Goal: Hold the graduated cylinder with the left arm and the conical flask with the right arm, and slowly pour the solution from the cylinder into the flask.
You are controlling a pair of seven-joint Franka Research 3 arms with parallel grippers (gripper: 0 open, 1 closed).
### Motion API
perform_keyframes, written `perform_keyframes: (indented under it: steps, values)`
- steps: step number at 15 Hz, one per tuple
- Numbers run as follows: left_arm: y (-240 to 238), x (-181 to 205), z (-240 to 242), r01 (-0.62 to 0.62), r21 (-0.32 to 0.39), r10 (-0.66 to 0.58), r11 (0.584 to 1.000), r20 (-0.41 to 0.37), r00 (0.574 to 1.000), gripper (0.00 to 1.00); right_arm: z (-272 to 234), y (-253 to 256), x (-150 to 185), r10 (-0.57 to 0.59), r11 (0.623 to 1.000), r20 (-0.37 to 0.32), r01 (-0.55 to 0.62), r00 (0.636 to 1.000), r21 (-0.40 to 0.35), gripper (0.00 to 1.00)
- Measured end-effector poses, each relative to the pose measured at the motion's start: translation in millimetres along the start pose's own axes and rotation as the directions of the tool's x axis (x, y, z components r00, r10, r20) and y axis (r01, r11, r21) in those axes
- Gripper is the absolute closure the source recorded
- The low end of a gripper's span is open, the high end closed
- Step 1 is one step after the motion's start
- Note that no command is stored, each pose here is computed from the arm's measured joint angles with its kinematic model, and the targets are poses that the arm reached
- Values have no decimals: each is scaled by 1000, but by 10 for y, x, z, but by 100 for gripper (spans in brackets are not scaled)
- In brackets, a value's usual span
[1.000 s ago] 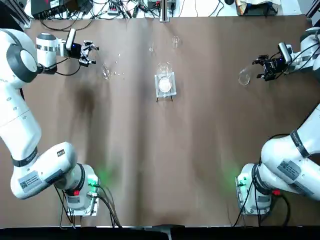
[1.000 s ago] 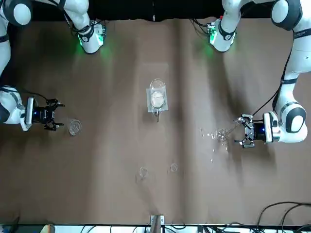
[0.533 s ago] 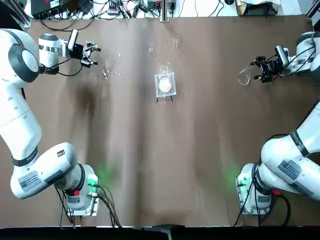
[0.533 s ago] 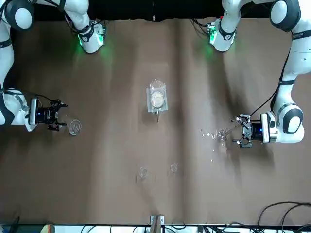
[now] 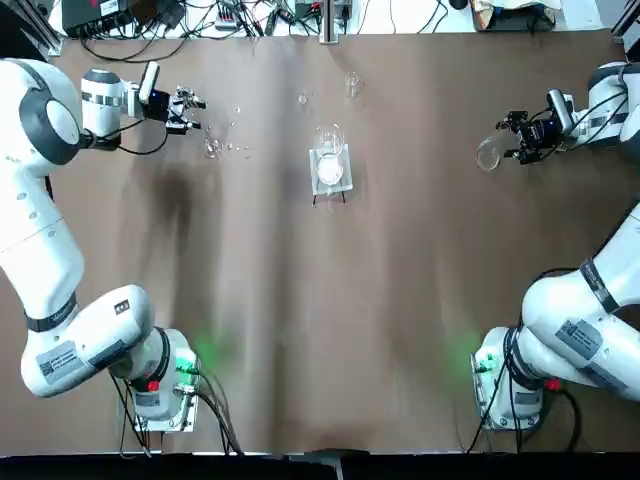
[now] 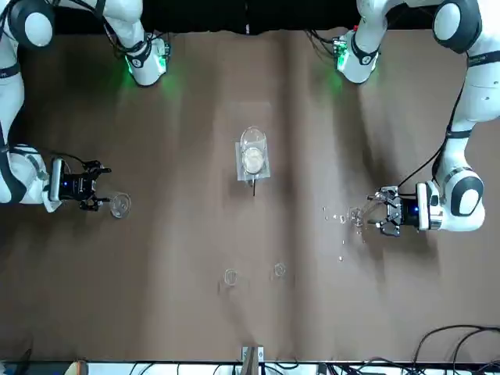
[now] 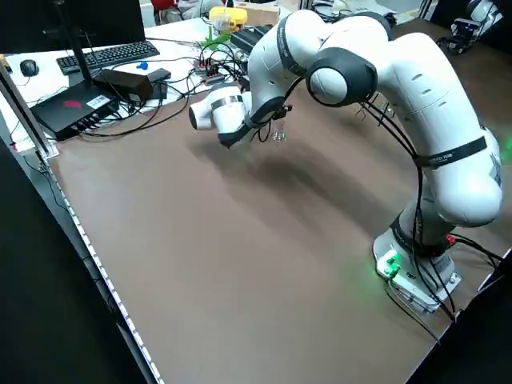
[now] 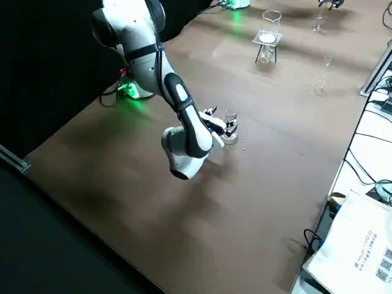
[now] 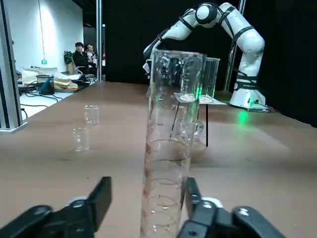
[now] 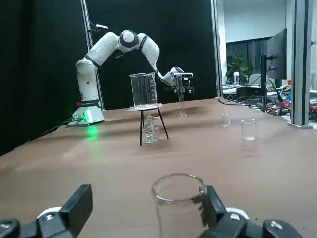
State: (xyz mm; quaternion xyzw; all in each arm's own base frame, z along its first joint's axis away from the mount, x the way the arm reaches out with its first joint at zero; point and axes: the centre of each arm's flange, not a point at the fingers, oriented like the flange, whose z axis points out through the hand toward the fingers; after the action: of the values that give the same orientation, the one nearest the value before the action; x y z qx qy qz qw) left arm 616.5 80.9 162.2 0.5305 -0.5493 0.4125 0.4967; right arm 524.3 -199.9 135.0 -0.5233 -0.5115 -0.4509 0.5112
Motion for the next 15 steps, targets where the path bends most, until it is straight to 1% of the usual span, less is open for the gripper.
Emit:
perform_keyframes:
  steps: [1, 2, 3, 4, 6, 15]
  values:
    - [0, -2, 3, 0, 0, 0, 1000, 0, 1000, 50, 11, 17, -4, -17, 1000, -10, 17, 1000, -12, 3]
    - [0, -3, 5, 0, -1, 0, 1000, 0, 1000, 54, 21, 31, -9, -34, 999, -18, 33, 999, -22, 3]
    - [0, -3, 5, 0, -1, 0, 1000, 0, 1000, 55, 27, 37, -18, -51, 998, -22, 50, 998, -27, 4]
    - [0, -3, 5, 0, -1, 0, 1000, 0, 1000, 63, 30, 40, -27, -62, 998, -25, 61, 998, -32, 4]
    - [1, -4, 5, 0, -1, 0, 1000, -1, 1000, 66, 29, 50, -38, -73, 997, -28, 72, 997, -37, 4]
    - [1, -4, 6, 0, -1, 0, 1000, -1, 1000, 66, 30, 79, -27, -101, 994, -25, 100, 995, -38, 8]
